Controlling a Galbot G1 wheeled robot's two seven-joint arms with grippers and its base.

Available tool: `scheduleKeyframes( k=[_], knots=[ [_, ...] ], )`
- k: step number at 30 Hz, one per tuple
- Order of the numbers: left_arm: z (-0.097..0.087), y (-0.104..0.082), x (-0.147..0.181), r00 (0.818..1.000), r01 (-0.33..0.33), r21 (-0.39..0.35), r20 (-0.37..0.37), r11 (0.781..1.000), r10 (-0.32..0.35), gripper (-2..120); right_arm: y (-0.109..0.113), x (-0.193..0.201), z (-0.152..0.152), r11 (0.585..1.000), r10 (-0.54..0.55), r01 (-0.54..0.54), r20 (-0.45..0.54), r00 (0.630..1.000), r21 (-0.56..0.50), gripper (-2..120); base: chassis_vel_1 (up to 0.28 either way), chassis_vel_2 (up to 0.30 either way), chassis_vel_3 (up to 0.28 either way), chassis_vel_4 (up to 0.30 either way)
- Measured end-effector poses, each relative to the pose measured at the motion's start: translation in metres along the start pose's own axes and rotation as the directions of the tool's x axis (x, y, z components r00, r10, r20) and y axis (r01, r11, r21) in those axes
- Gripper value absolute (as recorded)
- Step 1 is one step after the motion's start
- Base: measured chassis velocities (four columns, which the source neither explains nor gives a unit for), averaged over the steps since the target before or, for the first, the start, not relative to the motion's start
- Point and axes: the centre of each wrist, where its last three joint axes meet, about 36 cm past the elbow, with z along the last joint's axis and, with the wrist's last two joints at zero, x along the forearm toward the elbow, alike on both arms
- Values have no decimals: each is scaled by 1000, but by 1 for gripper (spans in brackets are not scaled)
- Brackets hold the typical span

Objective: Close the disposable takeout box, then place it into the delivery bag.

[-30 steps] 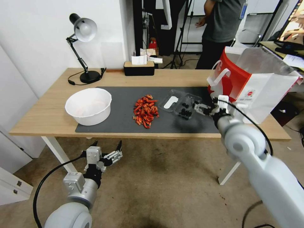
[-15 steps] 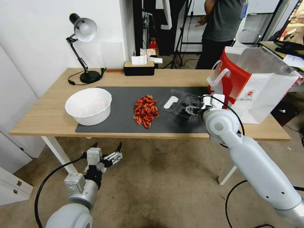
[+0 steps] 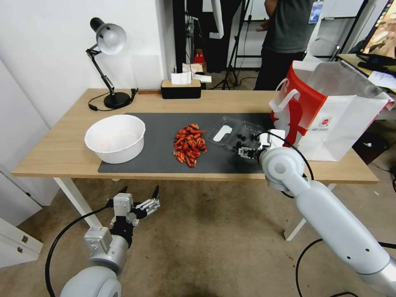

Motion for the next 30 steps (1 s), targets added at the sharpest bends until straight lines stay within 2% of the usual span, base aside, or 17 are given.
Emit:
scheduleKeyframes(
  k=[10,30],
  knots=[
    [-1,1,0,1000,2,-3,5,1000,-2,100,3,-1,-4,1000,1,-1,-4,1000,-10,100,0,0,0,0],
    [-1,1,-2,1000,-4,-2,24,1000,4,100,-13,0,-9,1000,24,-25,-28,999,-18,100,0,0,0,0]
  ],
)
